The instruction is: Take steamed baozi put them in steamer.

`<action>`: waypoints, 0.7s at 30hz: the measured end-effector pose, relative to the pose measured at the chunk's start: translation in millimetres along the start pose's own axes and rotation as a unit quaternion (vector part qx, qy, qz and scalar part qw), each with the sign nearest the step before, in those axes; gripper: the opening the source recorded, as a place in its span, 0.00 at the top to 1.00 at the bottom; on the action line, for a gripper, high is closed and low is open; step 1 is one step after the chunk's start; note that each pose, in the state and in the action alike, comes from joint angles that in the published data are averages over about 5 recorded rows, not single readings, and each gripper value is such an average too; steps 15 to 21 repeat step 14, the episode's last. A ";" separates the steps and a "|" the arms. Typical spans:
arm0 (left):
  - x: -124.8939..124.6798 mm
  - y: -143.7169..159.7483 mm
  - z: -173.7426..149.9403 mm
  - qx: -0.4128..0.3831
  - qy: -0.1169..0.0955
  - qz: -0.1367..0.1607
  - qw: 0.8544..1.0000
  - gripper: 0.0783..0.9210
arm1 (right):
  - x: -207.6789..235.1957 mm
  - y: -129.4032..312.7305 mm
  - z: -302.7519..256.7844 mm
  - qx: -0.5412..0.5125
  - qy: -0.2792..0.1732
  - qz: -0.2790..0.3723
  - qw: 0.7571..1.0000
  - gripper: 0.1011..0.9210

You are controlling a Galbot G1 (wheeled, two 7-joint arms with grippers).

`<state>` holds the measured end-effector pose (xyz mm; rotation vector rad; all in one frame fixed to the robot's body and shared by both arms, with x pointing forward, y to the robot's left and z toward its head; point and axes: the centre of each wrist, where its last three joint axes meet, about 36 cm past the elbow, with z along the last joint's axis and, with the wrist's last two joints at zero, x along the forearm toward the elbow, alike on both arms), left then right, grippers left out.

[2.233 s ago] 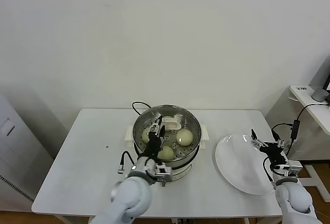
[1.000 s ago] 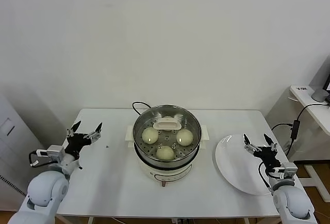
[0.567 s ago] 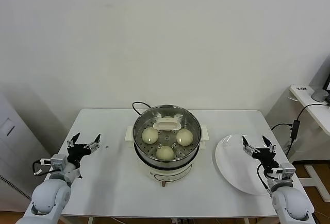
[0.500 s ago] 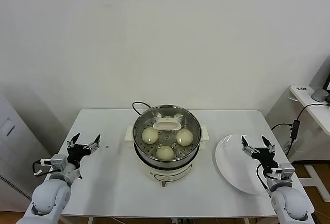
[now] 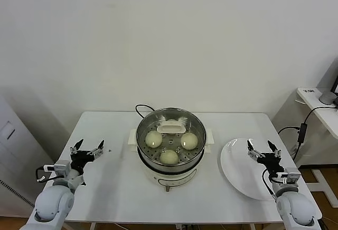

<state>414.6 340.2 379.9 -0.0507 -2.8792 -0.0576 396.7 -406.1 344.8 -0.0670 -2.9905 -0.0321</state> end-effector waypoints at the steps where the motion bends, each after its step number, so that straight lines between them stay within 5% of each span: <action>1: -0.1 0.0 0.1 0.001 0.001 0.000 1.000 0.12 | 0.1 0.0 0.1 0.001 0.001 0.000 1.000 0.12; 21: 1.0 -0.4 0.5 0.006 0.005 -0.001 1.000 0.12 | 2.1 2.0 1.1 0.011 0.005 0.002 1.000 0.12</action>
